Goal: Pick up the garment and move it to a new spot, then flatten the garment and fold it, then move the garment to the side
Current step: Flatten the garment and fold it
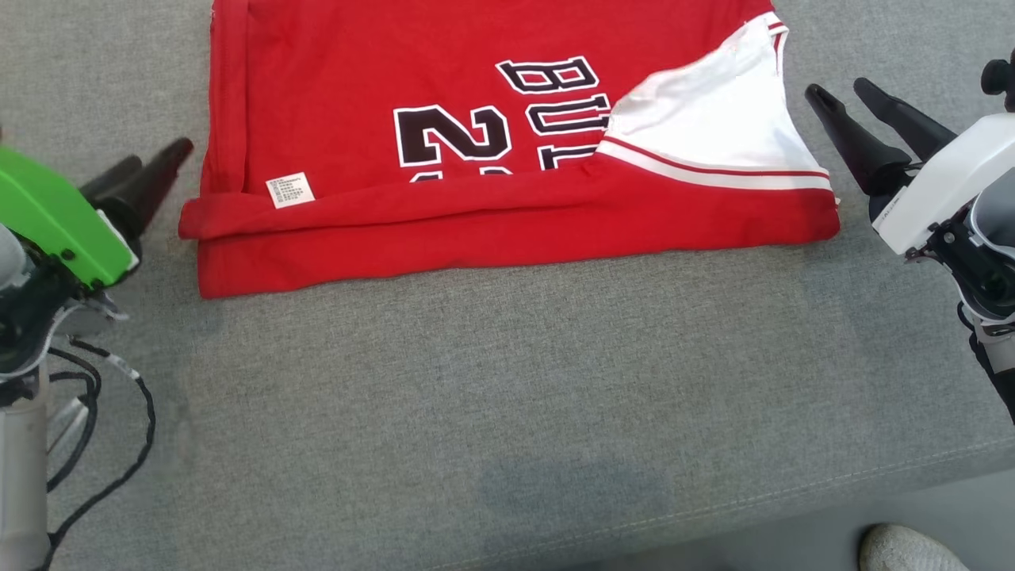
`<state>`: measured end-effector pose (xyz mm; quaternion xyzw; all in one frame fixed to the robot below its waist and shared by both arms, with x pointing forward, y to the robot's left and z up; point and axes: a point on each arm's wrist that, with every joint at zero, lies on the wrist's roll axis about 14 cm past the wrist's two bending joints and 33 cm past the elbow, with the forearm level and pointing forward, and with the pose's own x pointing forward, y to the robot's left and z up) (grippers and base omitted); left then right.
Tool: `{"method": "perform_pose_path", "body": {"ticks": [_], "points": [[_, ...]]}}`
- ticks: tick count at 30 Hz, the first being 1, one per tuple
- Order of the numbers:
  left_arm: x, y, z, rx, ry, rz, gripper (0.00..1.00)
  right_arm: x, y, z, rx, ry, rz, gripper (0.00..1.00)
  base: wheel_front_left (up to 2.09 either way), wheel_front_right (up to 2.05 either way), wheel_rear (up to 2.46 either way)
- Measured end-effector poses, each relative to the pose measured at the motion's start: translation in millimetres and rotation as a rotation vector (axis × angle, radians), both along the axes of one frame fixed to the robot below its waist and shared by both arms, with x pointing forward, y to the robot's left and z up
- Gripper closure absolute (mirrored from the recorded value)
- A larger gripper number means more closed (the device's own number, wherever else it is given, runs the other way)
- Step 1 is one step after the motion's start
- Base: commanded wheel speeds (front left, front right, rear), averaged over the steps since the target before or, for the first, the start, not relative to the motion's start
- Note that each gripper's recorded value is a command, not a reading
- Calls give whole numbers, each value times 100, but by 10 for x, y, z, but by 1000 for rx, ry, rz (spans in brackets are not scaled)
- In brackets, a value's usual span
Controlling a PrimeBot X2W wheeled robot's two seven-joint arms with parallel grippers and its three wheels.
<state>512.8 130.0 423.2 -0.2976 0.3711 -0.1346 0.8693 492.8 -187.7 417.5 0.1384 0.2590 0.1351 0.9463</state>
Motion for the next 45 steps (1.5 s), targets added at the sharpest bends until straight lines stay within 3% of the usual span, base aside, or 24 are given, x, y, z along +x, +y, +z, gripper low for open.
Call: {"method": "perform_pose_path", "body": {"ticks": [5,9,23,28,33,45], "points": [[264,156,309,-7,-146,110,0,2,-37,-10,-4,-13,-19,0,0,0,0],[274,186,382,-34,-178,159,0,-34,-14,-1,-4,-30,-24,0,0,0,0],[-444,127,-187,-184,57,237,0,-536,-199,-352,-54,68,-58,0,0,0,0],[-468,178,-280,-170,69,258,0,-530,-102,-436,-32,81,-50,0,0,0,0],[-515,182,-387,-85,62,225,0,-562,42,-534,-7,102,-33,0,0,0,0],[-627,92,-440,-84,64,193,0,-583,10,-574,-13,103,-45,0,0,0,0]]}}
